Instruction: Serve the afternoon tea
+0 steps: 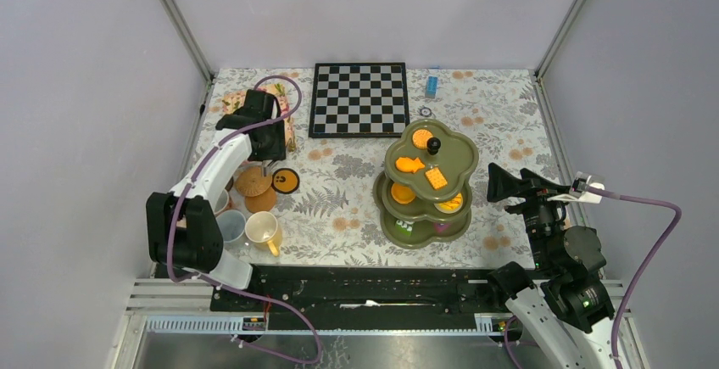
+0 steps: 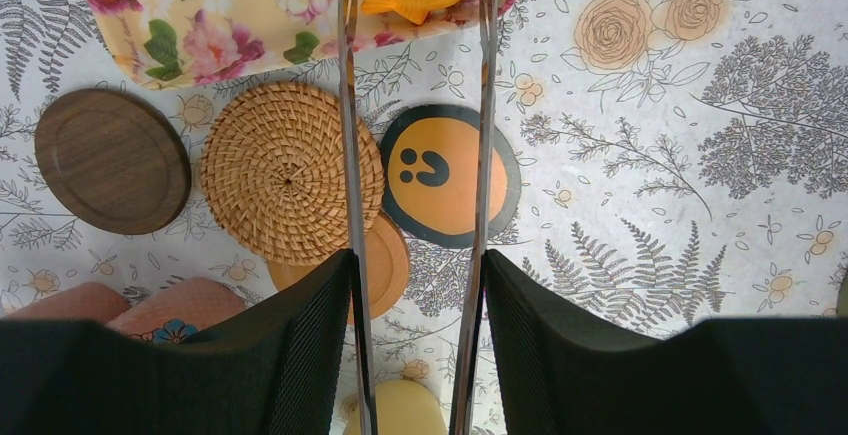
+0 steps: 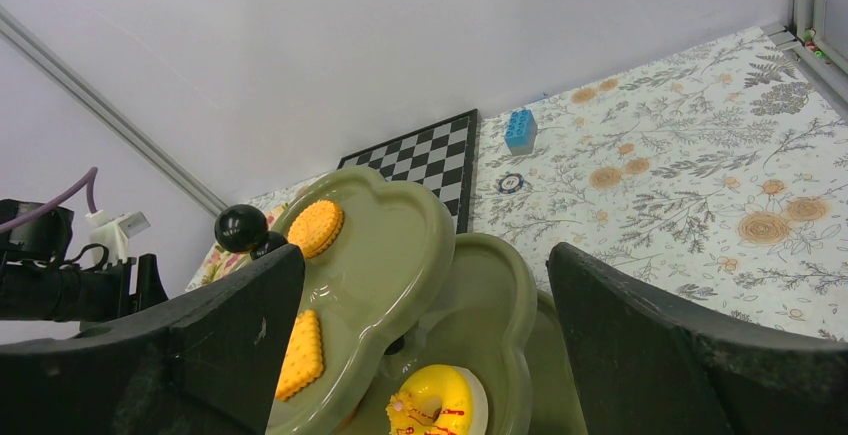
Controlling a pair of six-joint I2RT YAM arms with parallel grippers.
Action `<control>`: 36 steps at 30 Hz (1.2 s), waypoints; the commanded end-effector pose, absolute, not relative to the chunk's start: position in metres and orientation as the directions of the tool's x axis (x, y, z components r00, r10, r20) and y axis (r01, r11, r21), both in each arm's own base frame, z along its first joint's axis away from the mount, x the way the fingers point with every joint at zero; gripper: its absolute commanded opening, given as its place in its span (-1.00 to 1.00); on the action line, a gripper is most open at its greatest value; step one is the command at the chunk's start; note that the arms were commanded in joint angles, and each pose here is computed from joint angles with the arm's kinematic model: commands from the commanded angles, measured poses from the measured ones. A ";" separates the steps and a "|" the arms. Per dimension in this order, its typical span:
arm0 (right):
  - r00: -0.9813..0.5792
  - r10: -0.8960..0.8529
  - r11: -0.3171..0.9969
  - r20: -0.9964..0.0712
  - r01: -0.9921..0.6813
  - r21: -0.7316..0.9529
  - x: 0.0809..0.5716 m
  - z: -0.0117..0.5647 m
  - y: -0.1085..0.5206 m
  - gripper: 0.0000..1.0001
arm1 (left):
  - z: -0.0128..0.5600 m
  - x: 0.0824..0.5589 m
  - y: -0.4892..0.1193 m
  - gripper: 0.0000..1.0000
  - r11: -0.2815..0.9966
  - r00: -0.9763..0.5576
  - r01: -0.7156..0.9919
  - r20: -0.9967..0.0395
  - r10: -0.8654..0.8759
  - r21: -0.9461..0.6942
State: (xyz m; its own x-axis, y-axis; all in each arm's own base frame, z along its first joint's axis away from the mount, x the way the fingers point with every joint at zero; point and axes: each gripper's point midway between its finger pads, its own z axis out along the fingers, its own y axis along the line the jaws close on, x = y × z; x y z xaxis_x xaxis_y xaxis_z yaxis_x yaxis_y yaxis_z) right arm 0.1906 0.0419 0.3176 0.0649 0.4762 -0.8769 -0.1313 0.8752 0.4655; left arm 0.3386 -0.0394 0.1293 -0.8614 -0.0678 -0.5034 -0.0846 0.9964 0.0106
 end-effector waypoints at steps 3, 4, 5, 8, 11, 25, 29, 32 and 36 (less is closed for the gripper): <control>0.092 0.477 0.875 -0.874 -0.139 0.464 0.190 0.323 0.041 0.97 | 0.125 0.347 -0.037 -0.01 0.996 -0.854 -0.080 -0.517 -0.053 0.029; 0.090 0.478 0.875 -0.874 -0.139 0.464 0.191 0.323 0.041 0.97 | 0.125 0.347 -0.037 -0.07 0.996 -0.855 -0.079 -0.517 -0.053 0.029; 0.091 0.478 0.875 -0.874 -0.140 0.464 0.190 0.323 0.041 0.97 | 0.125 0.347 -0.037 -0.11 0.996 -0.854 -0.081 -0.518 -0.055 0.028; 0.091 0.476 0.876 -0.875 -0.137 0.462 0.191 0.323 0.040 0.97 | 0.132 0.349 -0.037 -0.23 0.996 -0.843 -0.081 -0.535 -0.055 0.026; 0.091 0.477 0.875 -0.874 -0.137 0.464 0.190 0.323 0.040 0.97 | 0.140 0.351 -0.035 -0.30 0.995 -0.831 -0.090 -0.553 -0.058 0.031; 0.083 0.479 0.874 -0.874 -0.141 0.466 0.192 0.322 0.042 0.97 | 0.169 0.375 -0.036 -0.26 0.988 -0.763 -0.153 -0.632 -0.135 -0.026; 0.086 0.480 0.873 -0.873 -0.142 0.466 0.191 0.323 0.042 0.97 | 0.178 0.390 -0.025 -0.14 0.957 -0.705 -0.271 -0.657 -0.268 -0.100; 0.091 0.479 0.874 -0.873 -0.141 0.465 0.190 0.324 0.041 0.97 | 0.182 0.398 -0.024 -0.10 0.930 -0.662 -0.322 -0.661 -0.353 -0.175; 0.089 0.481 0.873 -0.872 -0.139 0.467 0.190 0.323 0.041 0.97 | 0.181 0.405 -0.034 -0.09 0.904 -0.644 -0.345 -0.637 -0.424 -0.254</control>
